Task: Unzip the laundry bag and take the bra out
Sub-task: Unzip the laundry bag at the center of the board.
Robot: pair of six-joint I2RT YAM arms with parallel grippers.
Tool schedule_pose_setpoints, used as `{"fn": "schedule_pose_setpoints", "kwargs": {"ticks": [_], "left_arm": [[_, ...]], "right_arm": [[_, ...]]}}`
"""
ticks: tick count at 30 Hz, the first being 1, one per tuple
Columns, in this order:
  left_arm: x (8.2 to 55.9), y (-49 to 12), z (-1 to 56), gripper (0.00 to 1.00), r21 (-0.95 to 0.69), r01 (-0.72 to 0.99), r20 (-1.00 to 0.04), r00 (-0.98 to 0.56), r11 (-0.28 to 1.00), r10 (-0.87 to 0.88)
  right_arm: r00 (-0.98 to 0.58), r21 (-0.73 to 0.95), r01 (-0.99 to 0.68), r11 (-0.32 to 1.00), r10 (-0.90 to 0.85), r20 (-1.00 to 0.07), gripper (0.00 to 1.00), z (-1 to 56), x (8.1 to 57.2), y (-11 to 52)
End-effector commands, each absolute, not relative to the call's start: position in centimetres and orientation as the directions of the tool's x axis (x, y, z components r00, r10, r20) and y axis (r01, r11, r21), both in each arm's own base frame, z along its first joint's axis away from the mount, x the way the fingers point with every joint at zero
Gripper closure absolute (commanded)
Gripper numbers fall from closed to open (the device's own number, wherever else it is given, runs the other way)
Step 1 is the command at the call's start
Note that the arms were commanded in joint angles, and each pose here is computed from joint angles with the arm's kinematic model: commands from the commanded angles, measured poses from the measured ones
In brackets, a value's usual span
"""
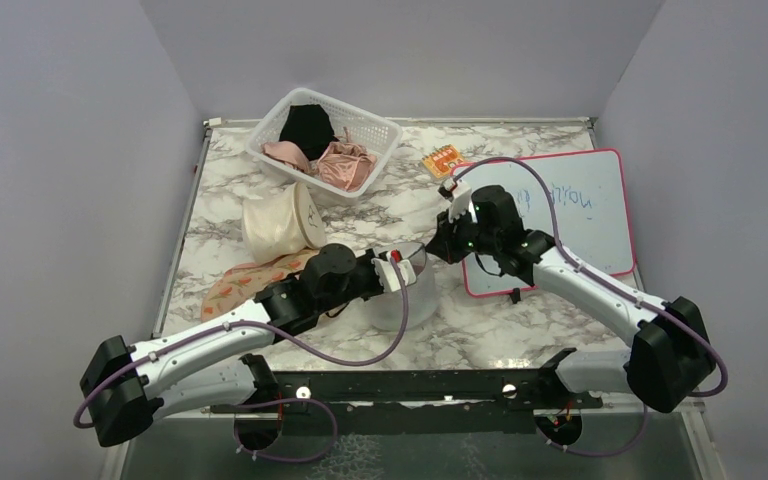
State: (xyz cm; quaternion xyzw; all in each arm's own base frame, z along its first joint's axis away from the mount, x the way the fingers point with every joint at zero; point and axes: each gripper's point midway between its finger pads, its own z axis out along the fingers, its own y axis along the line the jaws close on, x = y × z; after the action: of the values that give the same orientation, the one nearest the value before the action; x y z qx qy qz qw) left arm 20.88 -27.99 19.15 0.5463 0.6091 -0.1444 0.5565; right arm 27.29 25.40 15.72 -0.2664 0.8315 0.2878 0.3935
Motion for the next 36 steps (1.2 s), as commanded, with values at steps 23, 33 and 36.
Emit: {"fn": "schedule_pose_setpoints", "kwargs": {"ticks": [23,33,36], "left_arm": [[22.4,-28.2,19.1,0.59,0.377,0.782,-0.842,0.066,0.496,0.536],[21.9,-27.6,17.2,0.52,0.211,0.760,-0.840,-0.180,0.615,0.512],[22.4,-27.8,17.6,0.52,0.230,0.752,-0.831,-0.179,0.618,0.527]], "right_arm": [[-0.490,0.330,-0.803,0.496,-0.235,-0.840,0.99,18.7,23.4,26.4],[-0.484,0.329,-0.817,0.473,-0.254,-0.838,0.99,18.4,23.2,26.7],[-0.477,0.326,-0.821,0.468,-0.250,-0.842,0.99,18.6,23.2,26.8]]}}
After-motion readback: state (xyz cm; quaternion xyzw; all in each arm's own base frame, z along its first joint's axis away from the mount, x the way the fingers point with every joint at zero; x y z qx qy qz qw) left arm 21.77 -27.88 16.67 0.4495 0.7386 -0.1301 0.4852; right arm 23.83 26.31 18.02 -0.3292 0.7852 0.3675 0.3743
